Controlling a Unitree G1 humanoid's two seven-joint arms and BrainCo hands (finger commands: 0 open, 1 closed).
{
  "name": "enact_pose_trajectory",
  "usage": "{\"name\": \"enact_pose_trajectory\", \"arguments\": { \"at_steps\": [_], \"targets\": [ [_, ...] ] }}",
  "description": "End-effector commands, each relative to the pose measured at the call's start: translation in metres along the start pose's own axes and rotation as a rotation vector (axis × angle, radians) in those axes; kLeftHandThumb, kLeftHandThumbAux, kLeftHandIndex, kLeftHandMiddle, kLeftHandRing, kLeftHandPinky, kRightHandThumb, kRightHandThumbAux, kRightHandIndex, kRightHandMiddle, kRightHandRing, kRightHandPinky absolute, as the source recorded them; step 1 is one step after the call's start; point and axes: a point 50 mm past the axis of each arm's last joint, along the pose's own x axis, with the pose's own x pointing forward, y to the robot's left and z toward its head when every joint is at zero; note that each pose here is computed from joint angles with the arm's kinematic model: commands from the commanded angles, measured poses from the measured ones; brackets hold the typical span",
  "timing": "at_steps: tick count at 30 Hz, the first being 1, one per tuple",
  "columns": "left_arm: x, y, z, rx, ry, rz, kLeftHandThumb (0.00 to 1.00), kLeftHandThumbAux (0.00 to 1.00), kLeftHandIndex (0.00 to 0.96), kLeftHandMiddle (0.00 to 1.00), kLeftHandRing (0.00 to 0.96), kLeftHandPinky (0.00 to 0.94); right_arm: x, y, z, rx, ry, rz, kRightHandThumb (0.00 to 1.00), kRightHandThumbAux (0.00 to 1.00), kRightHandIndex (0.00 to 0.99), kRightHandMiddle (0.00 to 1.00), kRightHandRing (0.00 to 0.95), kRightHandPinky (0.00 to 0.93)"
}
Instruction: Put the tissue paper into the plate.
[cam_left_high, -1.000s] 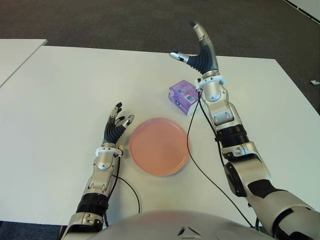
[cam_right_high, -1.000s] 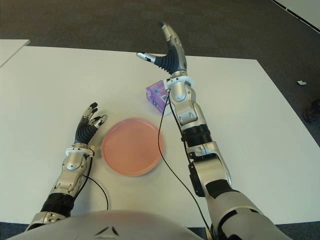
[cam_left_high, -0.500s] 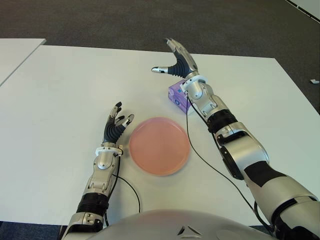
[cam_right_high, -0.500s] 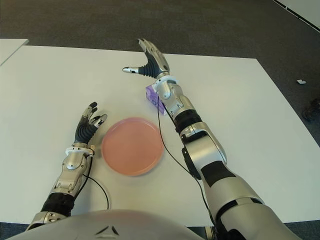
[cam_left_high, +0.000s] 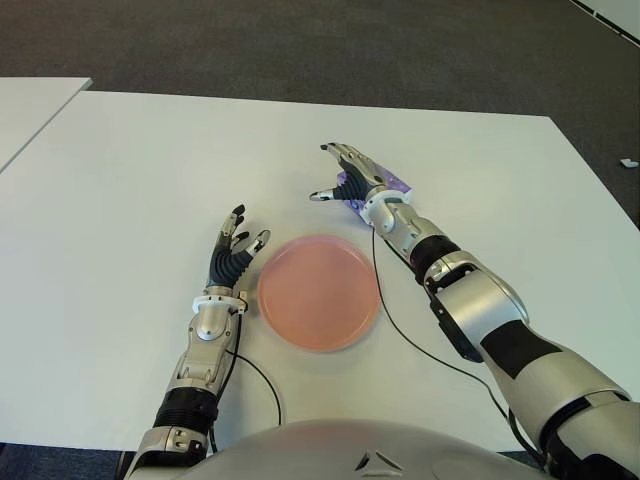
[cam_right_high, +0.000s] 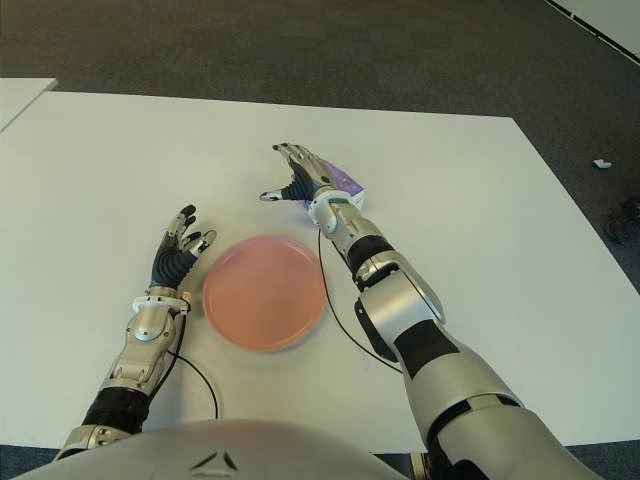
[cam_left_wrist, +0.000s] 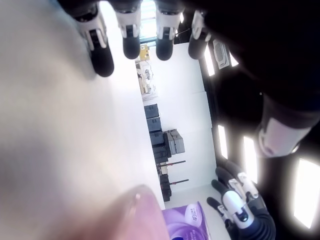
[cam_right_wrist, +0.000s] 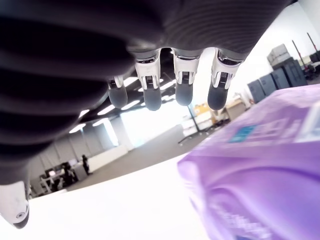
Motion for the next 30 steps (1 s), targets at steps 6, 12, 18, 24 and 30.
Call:
{"name": "enact_pose_trajectory", "arguments": {
  "at_steps": [6, 12, 18, 24, 30],
  "targets": [
    [-0.013, -0.001, -0.021, 0.003, 0.101, 0.006, 0.002, 0.54, 0.0, 0.0, 0.0, 0.0, -0.005, -0.016, -0.031, 0.019, 0.152, -0.02, 0.264, 0.57, 0.0, 0.015, 0.0, 0.0],
    [-0.015, 0.0, -0.025, 0.0, 0.111, 0.01, 0.003, 0.534, 0.0, 0.0, 0.0, 0.0, -0.009, -0.018, -0.041, 0.08, 0.233, -0.053, 0.267, 0.568, 0.0, 0.013, 0.0, 0.0],
    [-0.016, 0.0, -0.027, 0.004, 0.115, 0.008, 0.01, 0.538, 0.0, 0.0, 0.0, 0.0, -0.017, -0.019, -0.055, 0.117, 0.29, -0.092, 0.254, 0.548, 0.0, 0.002, 0.0, 0.0],
    [-0.016, 0.002, -0.029, 0.016, 0.12, 0.001, 0.014, 0.55, 0.0, 0.0, 0.0, 0.0, -0.022, -0.023, -0.066, 0.161, 0.347, -0.127, 0.232, 0.525, 0.0, 0.0, 0.0, 0.0],
    [-0.016, 0.003, -0.03, 0.027, 0.121, -0.003, 0.015, 0.559, 0.0, 0.0, 0.0, 0.0, -0.026, -0.029, -0.074, 0.206, 0.391, -0.165, 0.219, 0.512, 0.0, 0.0, 0.0, 0.0]
  ]
}}
